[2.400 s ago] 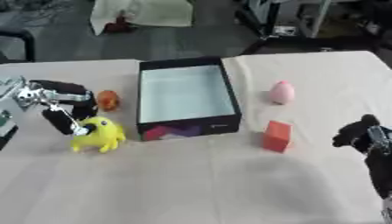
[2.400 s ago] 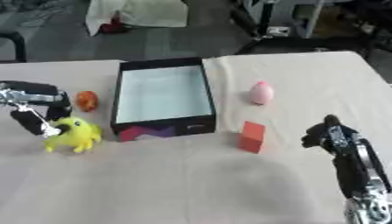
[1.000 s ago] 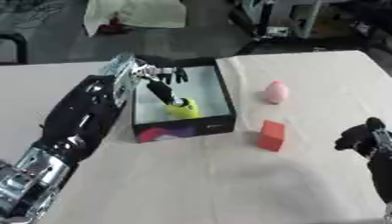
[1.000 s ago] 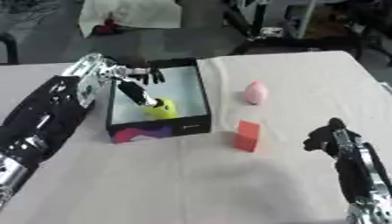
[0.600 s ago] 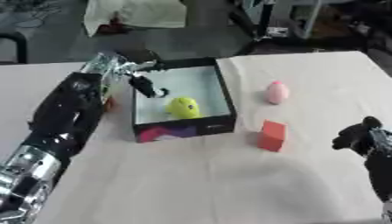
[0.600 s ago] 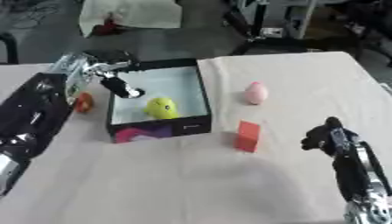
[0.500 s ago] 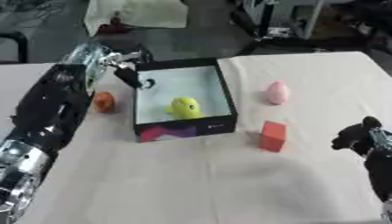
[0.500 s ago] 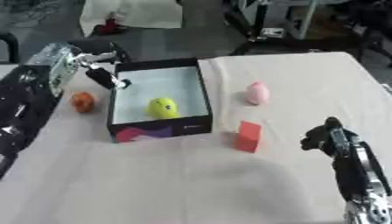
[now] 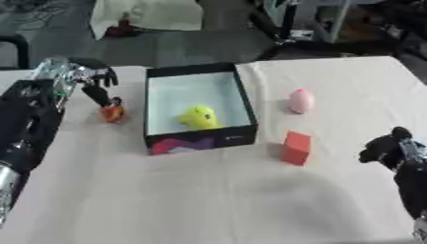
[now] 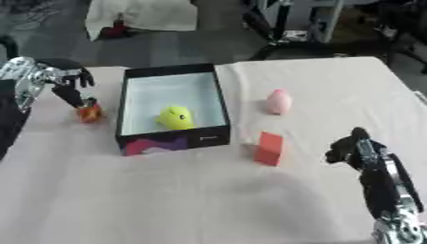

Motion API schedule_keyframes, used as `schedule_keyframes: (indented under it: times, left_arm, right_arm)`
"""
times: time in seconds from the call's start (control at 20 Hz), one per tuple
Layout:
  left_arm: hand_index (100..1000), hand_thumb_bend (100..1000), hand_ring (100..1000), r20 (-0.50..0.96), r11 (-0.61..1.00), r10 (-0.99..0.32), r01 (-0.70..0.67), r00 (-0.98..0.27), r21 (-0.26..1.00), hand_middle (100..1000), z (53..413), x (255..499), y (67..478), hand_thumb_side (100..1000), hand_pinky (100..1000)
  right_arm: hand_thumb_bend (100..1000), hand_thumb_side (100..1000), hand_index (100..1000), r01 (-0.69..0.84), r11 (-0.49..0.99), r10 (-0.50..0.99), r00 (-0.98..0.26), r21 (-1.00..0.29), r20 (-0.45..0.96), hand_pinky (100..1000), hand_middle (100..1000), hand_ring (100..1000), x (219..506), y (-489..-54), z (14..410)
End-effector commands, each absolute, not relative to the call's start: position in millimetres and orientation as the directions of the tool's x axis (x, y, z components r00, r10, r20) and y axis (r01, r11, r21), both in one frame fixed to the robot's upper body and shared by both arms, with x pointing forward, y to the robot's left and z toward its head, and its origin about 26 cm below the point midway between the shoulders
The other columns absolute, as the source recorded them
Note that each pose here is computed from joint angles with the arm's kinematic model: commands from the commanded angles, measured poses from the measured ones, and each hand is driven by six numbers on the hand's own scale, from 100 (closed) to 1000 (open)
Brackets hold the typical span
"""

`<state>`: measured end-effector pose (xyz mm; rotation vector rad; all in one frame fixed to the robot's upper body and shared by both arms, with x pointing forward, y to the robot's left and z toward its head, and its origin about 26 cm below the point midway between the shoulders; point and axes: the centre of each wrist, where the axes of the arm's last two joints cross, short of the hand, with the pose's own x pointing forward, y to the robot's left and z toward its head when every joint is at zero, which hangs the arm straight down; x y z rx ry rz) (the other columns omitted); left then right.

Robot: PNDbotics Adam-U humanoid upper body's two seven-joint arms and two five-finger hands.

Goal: Pick up objects on the table and place them in the box.

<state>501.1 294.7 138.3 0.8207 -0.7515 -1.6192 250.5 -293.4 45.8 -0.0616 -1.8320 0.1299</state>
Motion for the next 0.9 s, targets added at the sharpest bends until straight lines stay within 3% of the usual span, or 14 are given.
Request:
schedule_keyframes:
  times: [0.05,0.5,0.6,0.65,0.7,0.8,0.9]
  left_arm:
    - [819,214,656,-0.138,-0.173,-0.985,0.536,-0.104,0.826,681,145.0,501.4,304.5,350,723]
    - [750,238,573,-0.171,-0.199,-0.980,0.517,-0.103,0.832,589,118.2,495.9,301.5,204,669]
    - [656,247,487,-0.184,-0.214,-0.977,0.502,-0.110,0.838,489,114.8,495.1,300.5,117,612]
    - [656,247,487,-0.193,-0.223,-0.975,0.485,-0.112,0.845,489,114.5,495.0,300.5,117,612]
    - [546,241,393,-0.203,-0.231,-0.973,0.453,-0.110,0.861,387,117.2,495.4,300.8,112,536]
    - [466,224,318,-0.221,-0.242,-0.970,0.371,-0.100,0.896,302,124.4,496.5,301.6,110,471]
    - [454,210,303,-0.238,-0.253,-0.967,0.279,-0.086,0.926,287,137.8,498.9,302.6,107,463]
  right_arm:
    - [100,821,416,-0.022,0.992,0.117,-0.278,-0.128,0.953,531,500,529,251.7,-294.1,50.4]
    - [100,822,416,-0.022,0.992,0.116,-0.279,-0.127,0.953,531,500,529,251.6,-293.9,50.3]
    - [100,822,416,-0.020,0.992,0.116,-0.278,-0.127,0.954,531,500,529,251.5,-294.1,50.2]
    - [100,822,416,-0.020,0.992,0.116,-0.278,-0.127,0.954,531,500,529,251.5,-294.1,50.2]
    - [100,822,416,-0.020,0.992,0.116,-0.278,-0.127,0.954,532,500,529,251.5,-294.0,50.1]
    - [100,820,416,-0.020,0.992,0.116,-0.277,-0.127,0.954,532,500,529,251.4,-294.1,50.0]
    - [100,821,416,-0.019,0.992,0.117,-0.276,-0.127,0.954,532,500,529,251.2,-294.4,49.8]
